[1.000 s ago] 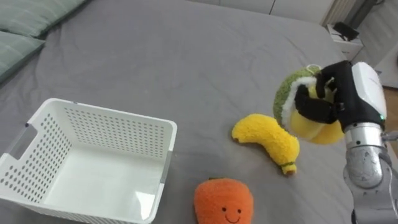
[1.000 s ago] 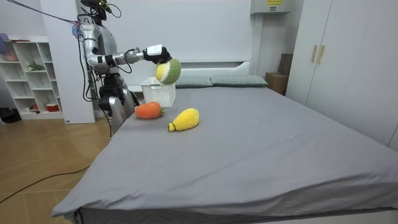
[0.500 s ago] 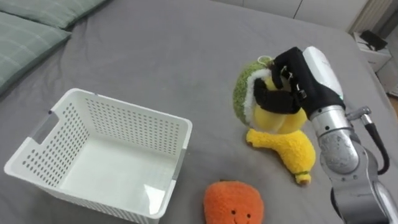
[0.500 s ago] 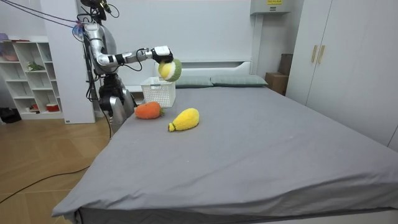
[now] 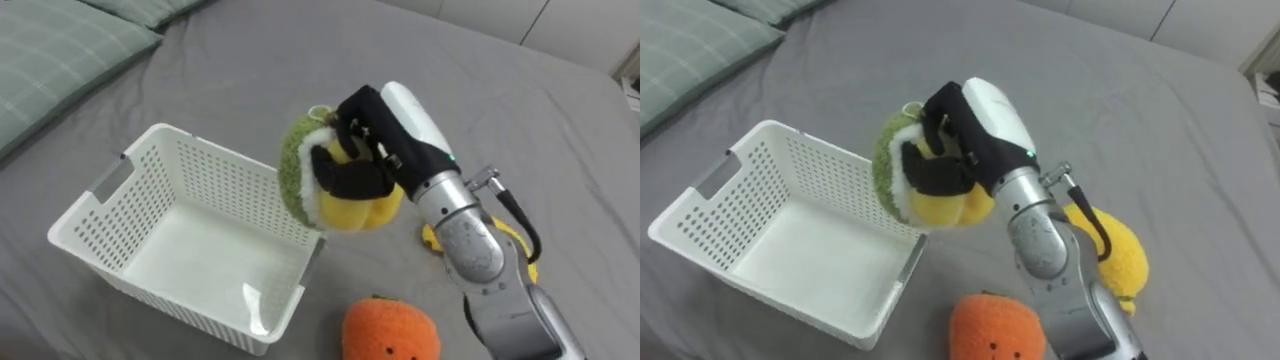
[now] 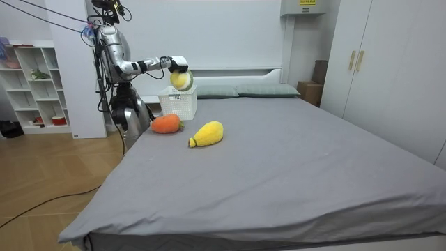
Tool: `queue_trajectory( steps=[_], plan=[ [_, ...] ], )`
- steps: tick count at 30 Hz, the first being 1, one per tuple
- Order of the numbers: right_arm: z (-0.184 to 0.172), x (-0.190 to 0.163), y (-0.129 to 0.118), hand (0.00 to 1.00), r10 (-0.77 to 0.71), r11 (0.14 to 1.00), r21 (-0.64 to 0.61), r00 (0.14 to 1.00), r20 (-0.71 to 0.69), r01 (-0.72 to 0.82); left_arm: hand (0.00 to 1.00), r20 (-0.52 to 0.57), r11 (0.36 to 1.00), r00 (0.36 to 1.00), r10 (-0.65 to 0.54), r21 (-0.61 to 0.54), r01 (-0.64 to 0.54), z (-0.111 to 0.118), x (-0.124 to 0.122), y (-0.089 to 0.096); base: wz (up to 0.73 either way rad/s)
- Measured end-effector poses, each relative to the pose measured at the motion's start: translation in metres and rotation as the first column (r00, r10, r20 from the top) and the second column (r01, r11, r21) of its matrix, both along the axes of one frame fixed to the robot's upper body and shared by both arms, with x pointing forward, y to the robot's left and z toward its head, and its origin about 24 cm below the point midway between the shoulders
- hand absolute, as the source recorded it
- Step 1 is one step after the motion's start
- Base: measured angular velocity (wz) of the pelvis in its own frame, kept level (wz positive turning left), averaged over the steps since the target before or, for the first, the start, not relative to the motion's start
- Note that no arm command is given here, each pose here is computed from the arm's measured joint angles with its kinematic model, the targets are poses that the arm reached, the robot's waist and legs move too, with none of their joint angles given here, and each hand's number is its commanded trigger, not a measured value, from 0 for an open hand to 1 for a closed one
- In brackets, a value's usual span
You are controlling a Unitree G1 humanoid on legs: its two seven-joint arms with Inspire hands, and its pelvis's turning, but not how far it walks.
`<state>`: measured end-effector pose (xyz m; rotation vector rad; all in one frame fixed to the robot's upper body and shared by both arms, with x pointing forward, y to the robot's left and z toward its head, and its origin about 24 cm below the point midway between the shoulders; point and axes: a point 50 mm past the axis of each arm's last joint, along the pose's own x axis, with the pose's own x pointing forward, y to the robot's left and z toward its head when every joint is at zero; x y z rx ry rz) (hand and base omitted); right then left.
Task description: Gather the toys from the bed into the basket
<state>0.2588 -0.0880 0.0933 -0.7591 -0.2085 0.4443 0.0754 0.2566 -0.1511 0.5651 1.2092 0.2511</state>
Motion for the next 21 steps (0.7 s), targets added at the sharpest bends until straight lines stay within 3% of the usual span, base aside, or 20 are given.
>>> queue_trajectory(
  steps=[10,12,15,16,17,21],
  plan=[
    [-0.002,-0.005,0.020,1.00,0.080,0.997,0.023,0.996,-0.035,-0.079,0.00,0.028,1.000,0.999,-0.026,-0.003,0.026,0.002,0.008,-0.005,0.01],
    [-0.002,-0.006,0.023,0.66,0.092,0.996,0.025,0.995,-0.036,-0.091,0.00,0.044,0.999,0.998,-0.049,-0.007,0.050,0.002,0.013,-0.009,0.00],
    [0.002,-0.007,0.033,0.50,0.132,0.991,0.022,0.991,-0.021,-0.131,0.00,0.060,0.997,0.995,-0.078,-0.009,0.078,0.004,0.020,-0.012,0.04],
    [0.003,-0.007,0.035,0.15,0.139,0.990,0.023,0.990,-0.015,-0.139,0.00,0.063,0.996,0.994,-0.087,-0.009,0.088,0.004,0.022,-0.013,0.05],
    [0.003,-0.008,0.036,0.00,0.142,0.990,0.025,0.990,-0.015,-0.141,0.00,0.065,0.996,0.994,-0.092,-0.009,0.092,0.004,0.022,-0.014,0.00],
    [0.002,-0.011,0.043,0.00,0.165,0.986,0.031,0.986,-0.017,-0.165,0.00,0.070,0.995,0.993,-0.095,-0.008,0.095,0.005,0.024,-0.014,0.05]
  ],
)
